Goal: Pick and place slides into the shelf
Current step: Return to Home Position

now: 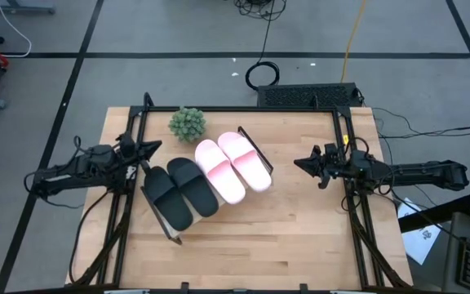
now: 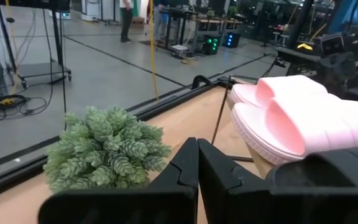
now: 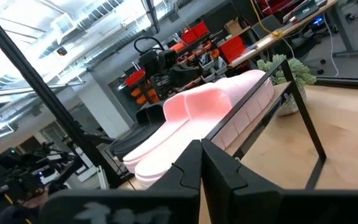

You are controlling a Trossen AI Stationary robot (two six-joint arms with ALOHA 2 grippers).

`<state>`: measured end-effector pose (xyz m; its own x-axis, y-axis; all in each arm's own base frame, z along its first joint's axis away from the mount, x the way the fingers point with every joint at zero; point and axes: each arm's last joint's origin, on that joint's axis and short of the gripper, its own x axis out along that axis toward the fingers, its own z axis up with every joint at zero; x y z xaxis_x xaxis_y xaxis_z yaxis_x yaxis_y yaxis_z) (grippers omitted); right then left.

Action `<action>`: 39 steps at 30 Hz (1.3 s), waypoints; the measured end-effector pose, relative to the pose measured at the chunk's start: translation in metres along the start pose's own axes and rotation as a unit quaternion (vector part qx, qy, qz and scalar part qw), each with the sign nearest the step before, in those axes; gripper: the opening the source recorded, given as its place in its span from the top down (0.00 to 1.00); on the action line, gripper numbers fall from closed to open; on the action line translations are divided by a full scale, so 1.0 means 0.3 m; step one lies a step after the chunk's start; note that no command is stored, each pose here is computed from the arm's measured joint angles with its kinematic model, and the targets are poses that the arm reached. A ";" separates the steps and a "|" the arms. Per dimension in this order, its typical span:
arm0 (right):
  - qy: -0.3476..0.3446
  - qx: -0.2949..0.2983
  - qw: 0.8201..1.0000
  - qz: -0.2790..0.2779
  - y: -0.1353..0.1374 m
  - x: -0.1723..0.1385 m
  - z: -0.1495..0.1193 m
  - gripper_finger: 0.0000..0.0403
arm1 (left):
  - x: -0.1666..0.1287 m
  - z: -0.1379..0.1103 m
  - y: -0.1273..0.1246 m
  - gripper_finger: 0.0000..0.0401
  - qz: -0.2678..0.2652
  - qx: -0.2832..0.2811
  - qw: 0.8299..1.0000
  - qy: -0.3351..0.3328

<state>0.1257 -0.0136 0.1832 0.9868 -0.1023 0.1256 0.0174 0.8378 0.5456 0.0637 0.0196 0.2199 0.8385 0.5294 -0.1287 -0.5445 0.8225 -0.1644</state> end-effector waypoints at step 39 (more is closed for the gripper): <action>0.000 -0.025 1.000 -0.002 -0.001 0.000 -0.001 1.00 | 0.001 -0.007 0.006 0.97 0.013 -0.017 1.000 0.011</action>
<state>0.1257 -0.0137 0.1829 0.9867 -0.1062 0.1227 0.0300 0.8627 0.5048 0.0630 0.0207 0.2174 0.8240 0.5454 -0.1537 -0.5663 0.8013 -0.1930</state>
